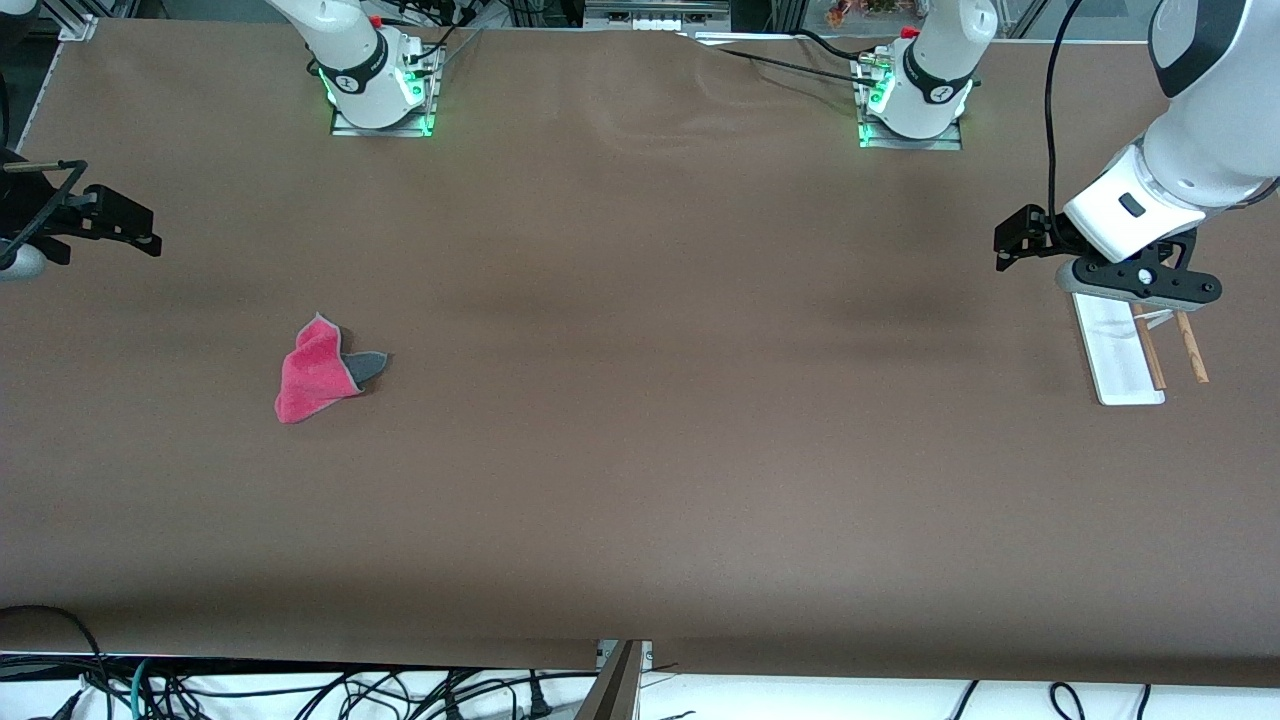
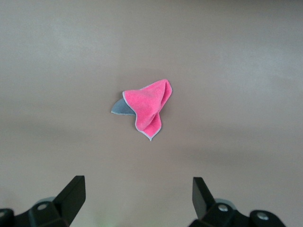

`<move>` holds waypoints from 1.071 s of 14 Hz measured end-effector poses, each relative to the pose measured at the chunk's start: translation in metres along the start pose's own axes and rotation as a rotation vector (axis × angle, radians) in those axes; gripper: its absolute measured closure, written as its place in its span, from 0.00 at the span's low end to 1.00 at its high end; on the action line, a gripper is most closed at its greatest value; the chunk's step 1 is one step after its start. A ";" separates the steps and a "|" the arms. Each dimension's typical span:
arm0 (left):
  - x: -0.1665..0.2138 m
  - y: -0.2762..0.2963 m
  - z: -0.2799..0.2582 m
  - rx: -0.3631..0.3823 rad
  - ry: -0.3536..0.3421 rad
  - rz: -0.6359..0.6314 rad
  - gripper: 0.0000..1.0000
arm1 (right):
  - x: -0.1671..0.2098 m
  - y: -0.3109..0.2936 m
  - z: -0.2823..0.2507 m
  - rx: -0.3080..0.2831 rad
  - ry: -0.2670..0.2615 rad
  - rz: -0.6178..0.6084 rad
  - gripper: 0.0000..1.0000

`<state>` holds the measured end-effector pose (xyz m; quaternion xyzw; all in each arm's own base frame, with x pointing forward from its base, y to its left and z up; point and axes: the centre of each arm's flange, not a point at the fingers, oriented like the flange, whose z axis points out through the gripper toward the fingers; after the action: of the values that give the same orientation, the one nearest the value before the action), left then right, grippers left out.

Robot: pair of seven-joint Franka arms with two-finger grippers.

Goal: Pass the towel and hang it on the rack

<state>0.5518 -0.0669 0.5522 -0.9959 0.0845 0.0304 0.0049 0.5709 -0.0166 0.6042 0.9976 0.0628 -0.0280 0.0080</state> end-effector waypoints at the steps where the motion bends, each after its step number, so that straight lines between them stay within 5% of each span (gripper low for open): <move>1: 0.000 0.000 0.000 0.000 0.000 0.000 0.00 | 0.000 -0.001 0.000 0.000 0.000 -0.001 0.00; 15: 0.000 -0.004 0.000 0.000 0.000 -0.008 0.00 | 0.002 -0.001 0.003 0.000 -0.003 -0.003 0.00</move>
<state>0.5523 -0.0626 0.5521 -0.9963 0.0806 0.0304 0.0048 0.5727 -0.0150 0.6013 0.9975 0.0643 -0.0296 0.0080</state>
